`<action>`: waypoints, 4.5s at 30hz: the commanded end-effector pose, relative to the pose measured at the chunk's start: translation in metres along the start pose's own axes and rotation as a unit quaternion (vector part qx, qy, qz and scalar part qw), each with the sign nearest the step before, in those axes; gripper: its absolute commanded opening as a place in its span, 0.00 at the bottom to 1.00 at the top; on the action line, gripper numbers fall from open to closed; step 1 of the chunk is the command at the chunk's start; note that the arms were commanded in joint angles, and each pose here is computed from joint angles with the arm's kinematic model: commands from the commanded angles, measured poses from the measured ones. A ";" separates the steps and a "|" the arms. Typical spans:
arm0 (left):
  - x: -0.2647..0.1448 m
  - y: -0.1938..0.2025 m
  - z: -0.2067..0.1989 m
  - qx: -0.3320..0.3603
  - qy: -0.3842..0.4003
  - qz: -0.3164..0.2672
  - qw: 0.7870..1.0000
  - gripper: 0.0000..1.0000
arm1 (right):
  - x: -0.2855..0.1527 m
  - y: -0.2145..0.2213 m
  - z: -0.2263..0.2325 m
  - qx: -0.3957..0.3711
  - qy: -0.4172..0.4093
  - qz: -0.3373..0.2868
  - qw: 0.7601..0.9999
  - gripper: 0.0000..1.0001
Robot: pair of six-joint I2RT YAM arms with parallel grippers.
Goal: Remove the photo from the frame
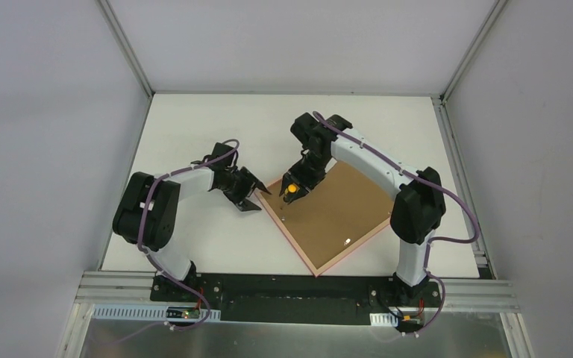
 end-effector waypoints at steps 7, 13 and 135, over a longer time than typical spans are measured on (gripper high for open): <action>0.026 -0.005 0.018 0.012 -0.061 -0.016 0.998 0.40 | -0.028 0.014 0.003 0.002 -0.050 0.016 0.999 0.00; 0.026 -0.003 0.022 0.010 -0.068 -0.021 0.997 0.22 | -0.020 0.016 0.005 0.003 -0.041 0.030 0.999 0.00; 0.021 0.060 0.052 0.140 -0.077 0.092 0.983 0.00 | -0.011 0.023 -0.081 -0.415 -0.125 -0.238 0.869 0.00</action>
Point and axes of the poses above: each gripper's point midway between its finger pads, its own x axis out along the fingers, its own z axis along the line the jaws close on, y = z × x, the point moved 9 cm from there along -x, back along the fingers, and after that the axes turned 8 degrees about x, right-handed, at the moved point
